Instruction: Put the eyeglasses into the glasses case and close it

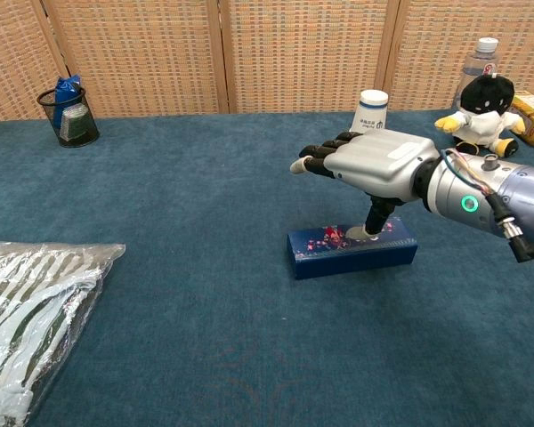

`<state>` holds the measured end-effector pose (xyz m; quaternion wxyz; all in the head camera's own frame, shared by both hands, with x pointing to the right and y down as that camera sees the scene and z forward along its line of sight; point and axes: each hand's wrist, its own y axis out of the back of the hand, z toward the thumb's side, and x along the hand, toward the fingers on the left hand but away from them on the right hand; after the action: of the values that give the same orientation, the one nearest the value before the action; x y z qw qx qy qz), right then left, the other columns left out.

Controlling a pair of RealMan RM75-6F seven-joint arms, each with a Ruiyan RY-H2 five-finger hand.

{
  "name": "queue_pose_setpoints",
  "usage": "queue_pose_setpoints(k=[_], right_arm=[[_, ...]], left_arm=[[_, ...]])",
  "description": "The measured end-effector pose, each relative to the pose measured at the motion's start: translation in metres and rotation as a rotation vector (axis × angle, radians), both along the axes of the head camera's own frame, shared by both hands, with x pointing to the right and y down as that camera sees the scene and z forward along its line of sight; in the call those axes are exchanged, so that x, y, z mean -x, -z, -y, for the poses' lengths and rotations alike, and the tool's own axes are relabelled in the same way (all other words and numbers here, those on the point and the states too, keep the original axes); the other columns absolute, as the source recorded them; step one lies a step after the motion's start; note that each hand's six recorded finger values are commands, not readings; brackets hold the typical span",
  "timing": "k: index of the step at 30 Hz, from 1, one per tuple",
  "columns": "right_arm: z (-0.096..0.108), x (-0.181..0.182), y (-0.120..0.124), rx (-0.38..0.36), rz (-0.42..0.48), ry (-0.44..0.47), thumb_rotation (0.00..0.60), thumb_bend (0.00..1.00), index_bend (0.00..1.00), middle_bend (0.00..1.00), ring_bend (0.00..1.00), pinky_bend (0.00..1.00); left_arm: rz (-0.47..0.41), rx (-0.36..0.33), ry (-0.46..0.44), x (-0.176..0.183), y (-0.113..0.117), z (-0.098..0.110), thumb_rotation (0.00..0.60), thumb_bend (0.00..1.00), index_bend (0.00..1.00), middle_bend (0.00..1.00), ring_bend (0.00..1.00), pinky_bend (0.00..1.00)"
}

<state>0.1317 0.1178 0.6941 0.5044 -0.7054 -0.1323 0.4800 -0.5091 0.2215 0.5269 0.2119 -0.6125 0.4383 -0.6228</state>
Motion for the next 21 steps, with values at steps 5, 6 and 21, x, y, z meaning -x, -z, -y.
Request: queue_pose_setpoints(k=[5,6,21], right_arm=[[-0.001,0.000,0.010,0.053,0.024,0.002,0.600,0.26,0.00,0.00,0.00,0.00],[-0.002,-0.001,0.012,0.076,0.023,0.007,0.600,0.23,0.00,0.00,0.00,0.00],[-0.019,-0.012,-0.012,0.212,-0.059,0.058,0.600,0.23,0.00,0.10,0.00,0.00]], left_arm=[[0.002,0.002,0.000,0.000,-0.001,0.000,0.600,0.17,0.00,0.00,0.00,0.00],[0.001,0.002,-0.001,0.000,-0.001,0.000,0.600,0.17,0.00,0.00,0.00,0.00],[-0.001,0.000,-0.006,-0.002,0.000,0.000,0.600,0.17,0.00,0.00,0.00,0.00]])
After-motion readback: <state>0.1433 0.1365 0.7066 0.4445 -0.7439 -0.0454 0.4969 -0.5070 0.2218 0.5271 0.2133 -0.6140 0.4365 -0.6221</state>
